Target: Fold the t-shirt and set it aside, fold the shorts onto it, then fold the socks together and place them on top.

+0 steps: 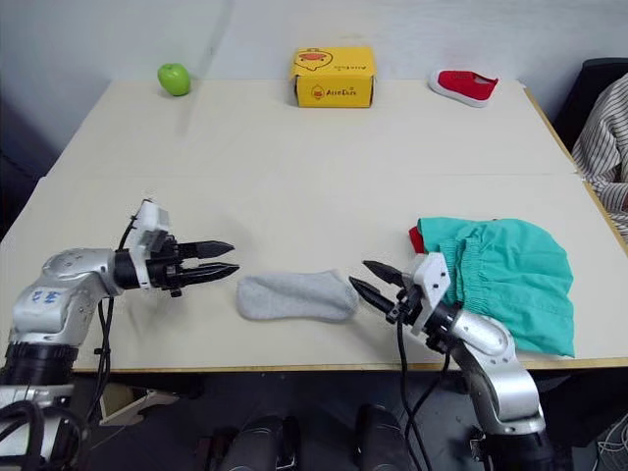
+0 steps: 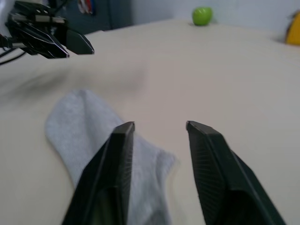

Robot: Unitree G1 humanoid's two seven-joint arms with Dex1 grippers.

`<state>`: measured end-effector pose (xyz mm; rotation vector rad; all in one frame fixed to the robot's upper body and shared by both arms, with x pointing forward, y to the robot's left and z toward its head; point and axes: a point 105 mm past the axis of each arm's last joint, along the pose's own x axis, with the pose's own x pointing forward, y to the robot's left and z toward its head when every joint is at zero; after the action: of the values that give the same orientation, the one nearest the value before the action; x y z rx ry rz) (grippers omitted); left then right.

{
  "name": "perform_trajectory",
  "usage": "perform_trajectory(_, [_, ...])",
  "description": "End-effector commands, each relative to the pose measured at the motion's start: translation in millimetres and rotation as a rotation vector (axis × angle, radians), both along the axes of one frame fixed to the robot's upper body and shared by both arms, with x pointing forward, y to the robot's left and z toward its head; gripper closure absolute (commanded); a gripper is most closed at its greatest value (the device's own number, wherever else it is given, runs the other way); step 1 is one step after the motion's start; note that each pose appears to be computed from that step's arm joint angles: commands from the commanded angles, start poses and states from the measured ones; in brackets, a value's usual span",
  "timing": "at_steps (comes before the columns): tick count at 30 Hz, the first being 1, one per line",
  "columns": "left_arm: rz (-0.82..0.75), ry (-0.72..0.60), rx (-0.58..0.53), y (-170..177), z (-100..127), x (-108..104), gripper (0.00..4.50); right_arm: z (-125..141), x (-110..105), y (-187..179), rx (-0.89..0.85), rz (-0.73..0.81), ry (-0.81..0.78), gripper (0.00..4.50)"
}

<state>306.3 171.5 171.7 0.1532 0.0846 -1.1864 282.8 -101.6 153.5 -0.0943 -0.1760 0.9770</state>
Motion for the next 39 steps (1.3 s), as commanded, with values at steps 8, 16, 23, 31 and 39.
perform_trajectory(8, [0.075, -0.087, 0.023, -62.4, -55.9, 0.2, 4.49, -51.2, 10.5, 65.8, -0.199, 0.085, -0.062, 4.50])
perform_trajectory(16, [0.309, -0.031, 0.064, -42.4, -89.9, 8.7, 4.49, -66.3, 29.9, 25.1, -0.236, -0.084, -0.044, 4.50])
perform_trajectory(23, [0.259, -0.044, -0.261, -26.3, -36.8, -14.1, 4.49, -36.4, 24.2, 2.2, -0.143, -0.015, -0.045, 4.50])
perform_trajectory(31, [0.459, 0.300, -0.332, 31.5, -14.9, -10.9, 2.58, -23.5, 30.5, 44.7, -0.190, 0.205, -0.104, 4.50])
perform_trajectory(39, [0.482, 0.754, -0.138, 13.5, -62.0, -18.5, 0.33, -52.5, 39.9, 54.9, -0.293, 0.240, -0.076, 4.50])
